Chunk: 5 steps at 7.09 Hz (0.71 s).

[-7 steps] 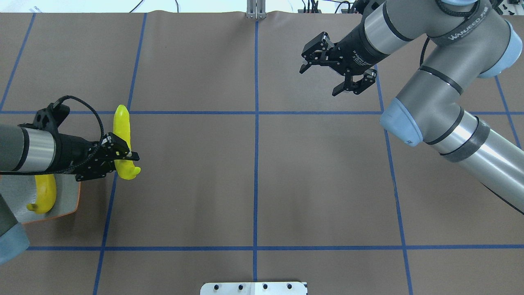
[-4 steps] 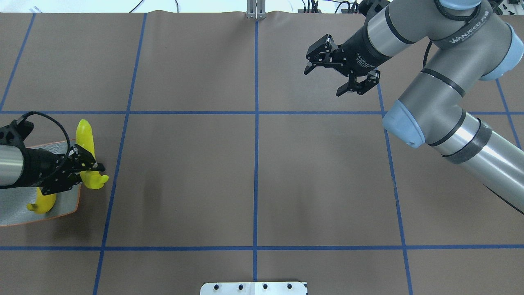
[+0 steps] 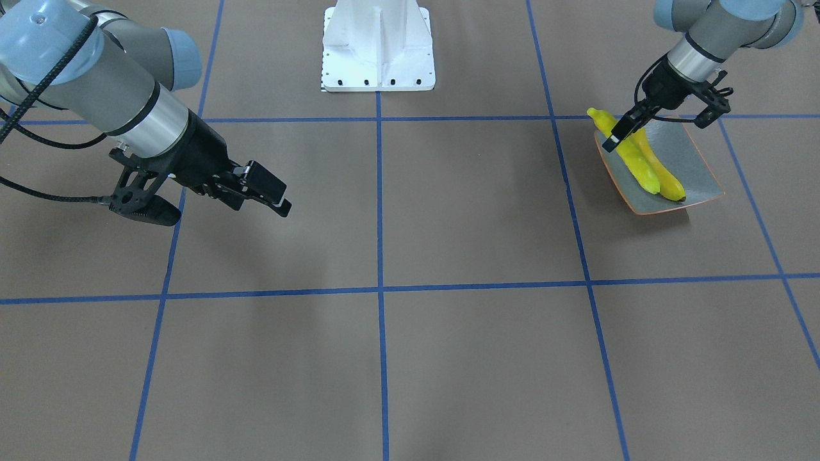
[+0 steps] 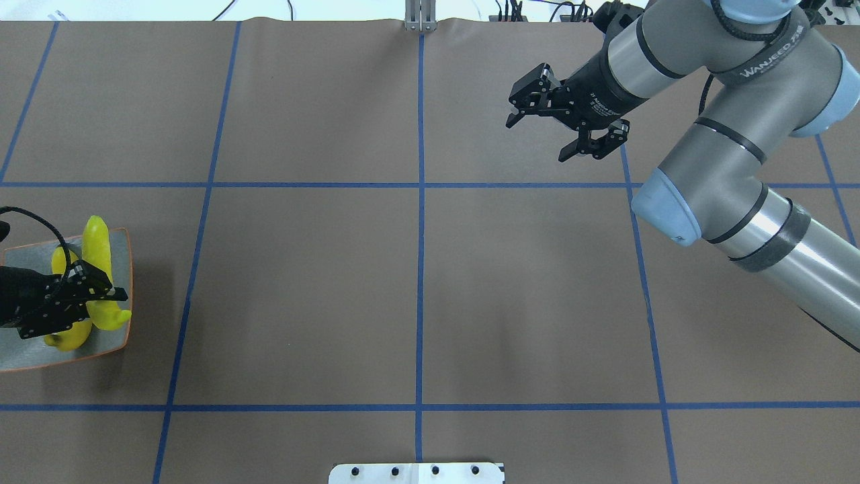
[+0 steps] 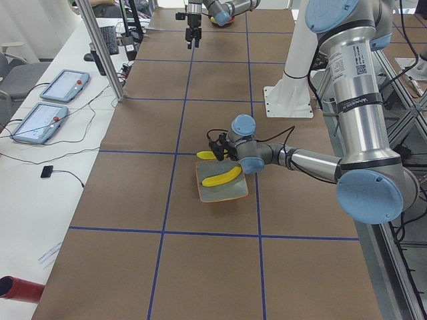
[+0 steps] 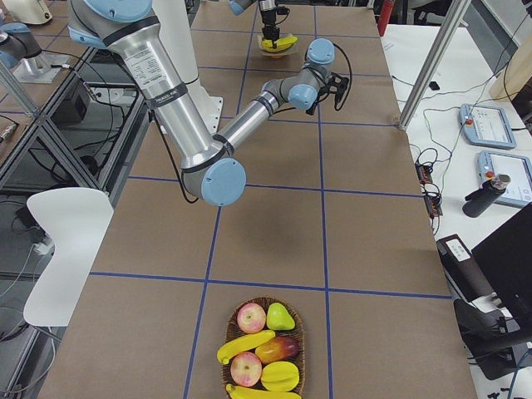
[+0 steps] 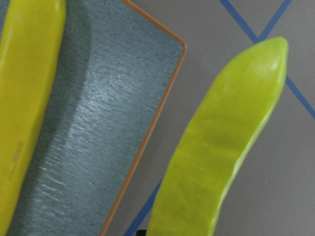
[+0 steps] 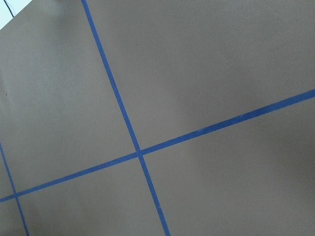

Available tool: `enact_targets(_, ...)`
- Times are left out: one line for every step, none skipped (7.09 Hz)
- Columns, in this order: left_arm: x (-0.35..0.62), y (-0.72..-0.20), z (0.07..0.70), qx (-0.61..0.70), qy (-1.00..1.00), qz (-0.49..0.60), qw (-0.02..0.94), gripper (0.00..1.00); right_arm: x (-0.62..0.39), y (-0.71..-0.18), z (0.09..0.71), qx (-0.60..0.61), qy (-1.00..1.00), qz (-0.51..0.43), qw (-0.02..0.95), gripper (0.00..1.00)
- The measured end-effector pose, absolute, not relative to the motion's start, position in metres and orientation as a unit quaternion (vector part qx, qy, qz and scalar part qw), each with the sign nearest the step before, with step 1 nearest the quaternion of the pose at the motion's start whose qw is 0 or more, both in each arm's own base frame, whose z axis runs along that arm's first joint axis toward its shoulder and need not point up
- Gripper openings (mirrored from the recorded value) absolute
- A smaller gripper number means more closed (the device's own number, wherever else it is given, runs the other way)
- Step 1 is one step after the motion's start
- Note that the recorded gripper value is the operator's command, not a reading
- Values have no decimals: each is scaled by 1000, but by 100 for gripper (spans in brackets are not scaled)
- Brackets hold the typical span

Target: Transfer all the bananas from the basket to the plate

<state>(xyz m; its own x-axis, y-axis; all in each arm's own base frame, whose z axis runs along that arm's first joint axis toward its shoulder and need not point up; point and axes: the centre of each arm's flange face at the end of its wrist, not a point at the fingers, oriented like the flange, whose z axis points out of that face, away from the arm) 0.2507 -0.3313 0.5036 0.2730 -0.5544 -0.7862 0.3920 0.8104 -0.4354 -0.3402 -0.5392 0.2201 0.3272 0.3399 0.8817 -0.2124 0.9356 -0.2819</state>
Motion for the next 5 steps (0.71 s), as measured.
enact_targets(250,-333,516,-71,517,-291,802,0,-340,-539,221,-57,-554,169,813,100)
enact_targets(247,-334,524,-61,512,-279,810,0,-341,-539,221,-57,-554,169,813,100)
enact_targets(245,-334,530,-56,508,-271,816,22,-341,-539,221,-57,-554,169,813,100)
enact_targets(244,-334,533,-54,506,-268,818,99,-341,-539,221,-57,-554,169,813,100)
enact_targets(243,-335,535,-51,504,-270,819,100,-341,-540,221,-56,-554,169,813,100)
